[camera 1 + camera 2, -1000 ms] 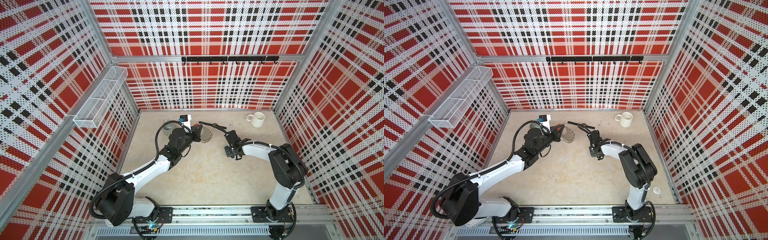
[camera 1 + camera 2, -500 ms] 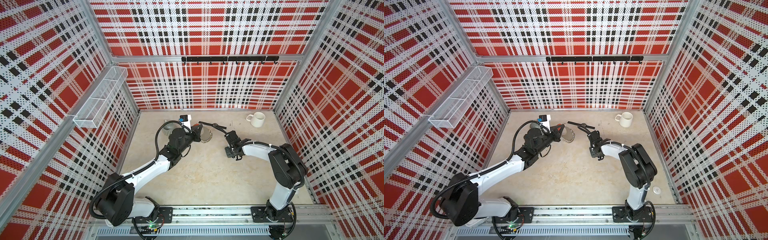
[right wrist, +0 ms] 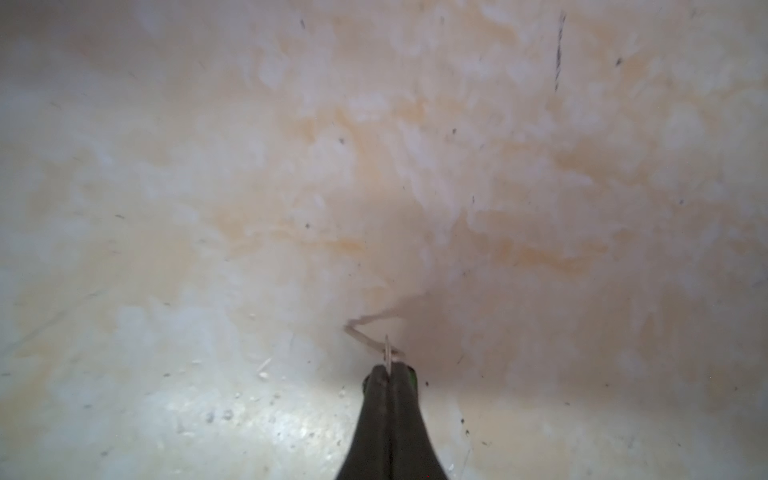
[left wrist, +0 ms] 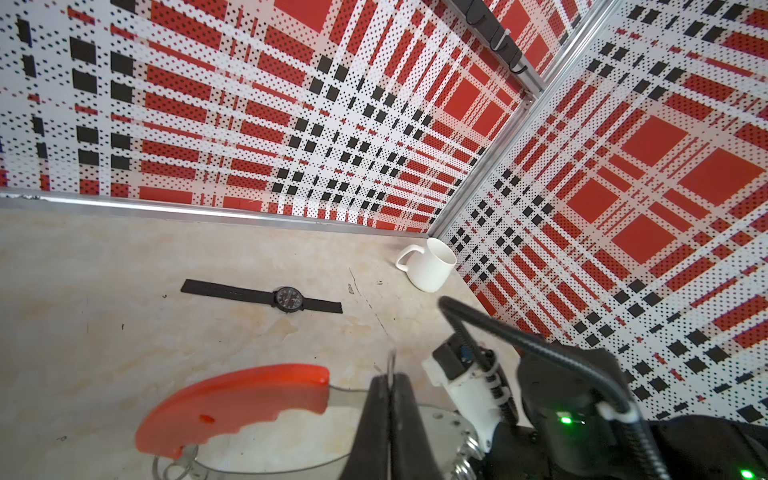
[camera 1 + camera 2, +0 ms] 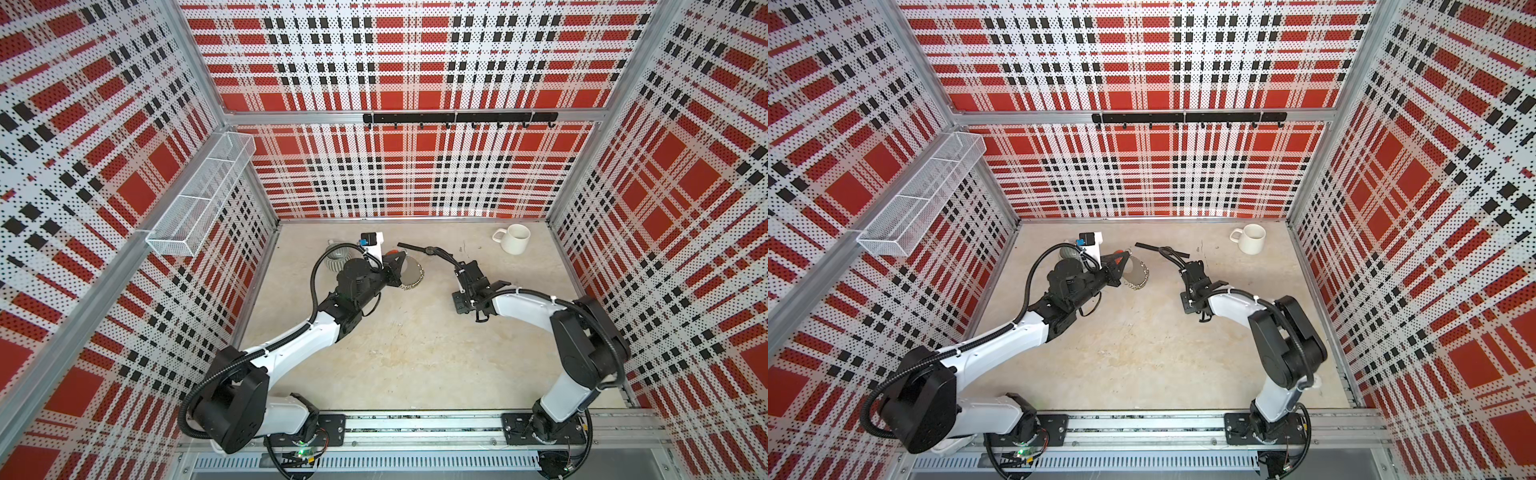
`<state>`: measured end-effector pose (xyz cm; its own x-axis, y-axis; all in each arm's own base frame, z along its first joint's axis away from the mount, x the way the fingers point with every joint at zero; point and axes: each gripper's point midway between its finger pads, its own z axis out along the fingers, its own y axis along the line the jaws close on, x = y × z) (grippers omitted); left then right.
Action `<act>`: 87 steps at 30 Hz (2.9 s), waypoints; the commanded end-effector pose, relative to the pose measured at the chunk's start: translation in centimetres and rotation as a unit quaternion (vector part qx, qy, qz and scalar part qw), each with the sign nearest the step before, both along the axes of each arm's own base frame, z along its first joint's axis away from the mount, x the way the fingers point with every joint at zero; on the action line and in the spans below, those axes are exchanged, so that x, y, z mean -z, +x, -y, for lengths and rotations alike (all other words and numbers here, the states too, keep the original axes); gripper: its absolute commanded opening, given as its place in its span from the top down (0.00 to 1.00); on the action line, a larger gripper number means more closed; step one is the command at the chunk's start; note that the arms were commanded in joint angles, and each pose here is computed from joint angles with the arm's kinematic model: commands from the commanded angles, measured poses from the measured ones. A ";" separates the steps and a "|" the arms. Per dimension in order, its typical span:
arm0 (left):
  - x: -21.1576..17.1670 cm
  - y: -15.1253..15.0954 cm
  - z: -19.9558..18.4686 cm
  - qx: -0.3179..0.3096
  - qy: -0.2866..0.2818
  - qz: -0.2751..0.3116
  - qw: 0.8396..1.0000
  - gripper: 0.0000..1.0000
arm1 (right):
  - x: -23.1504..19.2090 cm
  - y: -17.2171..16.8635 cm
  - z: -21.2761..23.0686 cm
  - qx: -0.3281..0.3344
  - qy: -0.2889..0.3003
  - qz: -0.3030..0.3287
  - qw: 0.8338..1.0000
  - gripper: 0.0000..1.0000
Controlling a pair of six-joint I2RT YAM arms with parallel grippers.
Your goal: Put the keys on the keyring
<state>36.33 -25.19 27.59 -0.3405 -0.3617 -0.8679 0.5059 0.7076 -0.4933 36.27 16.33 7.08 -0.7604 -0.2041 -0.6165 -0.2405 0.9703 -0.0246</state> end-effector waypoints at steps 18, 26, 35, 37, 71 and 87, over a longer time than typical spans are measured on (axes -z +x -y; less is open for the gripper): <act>-6.0 -6.9 4.3 0.168 0.027 0.336 0.926 1.00 | -17.5 -4.0 -6.4 -0.223 0.363 0.159 0.891 1.00; -5.5 -7.1 2.8 0.157 -0.040 0.319 0.934 1.00 | -17.7 -4.1 -5.5 -0.202 0.344 0.151 0.905 1.00; -4.4 -5.9 2.3 0.133 -0.046 0.283 0.949 1.00 | -18.6 -3.4 -3.7 -0.136 0.327 0.149 0.923 1.00; -4.2 -5.6 2.5 0.133 -0.042 0.273 0.952 1.00 | -19.3 -3.5 -3.9 -0.138 0.333 0.143 0.922 1.00; -4.3 -4.6 5.7 0.187 -0.042 0.212 0.958 1.00 | -25.8 -4.6 -10.6 -0.250 0.368 0.167 0.880 1.00; -5.0 -4.2 5.9 0.190 -0.059 0.203 0.959 1.00 | -26.2 -4.3 -11.4 -0.258 0.385 0.158 0.872 1.00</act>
<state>32.43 -31.05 30.40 -0.1567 -0.3491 -0.9239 0.8623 0.4077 -0.3004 32.00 27.16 31.79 -0.4855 0.0904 -0.8696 -0.7234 0.5170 0.4576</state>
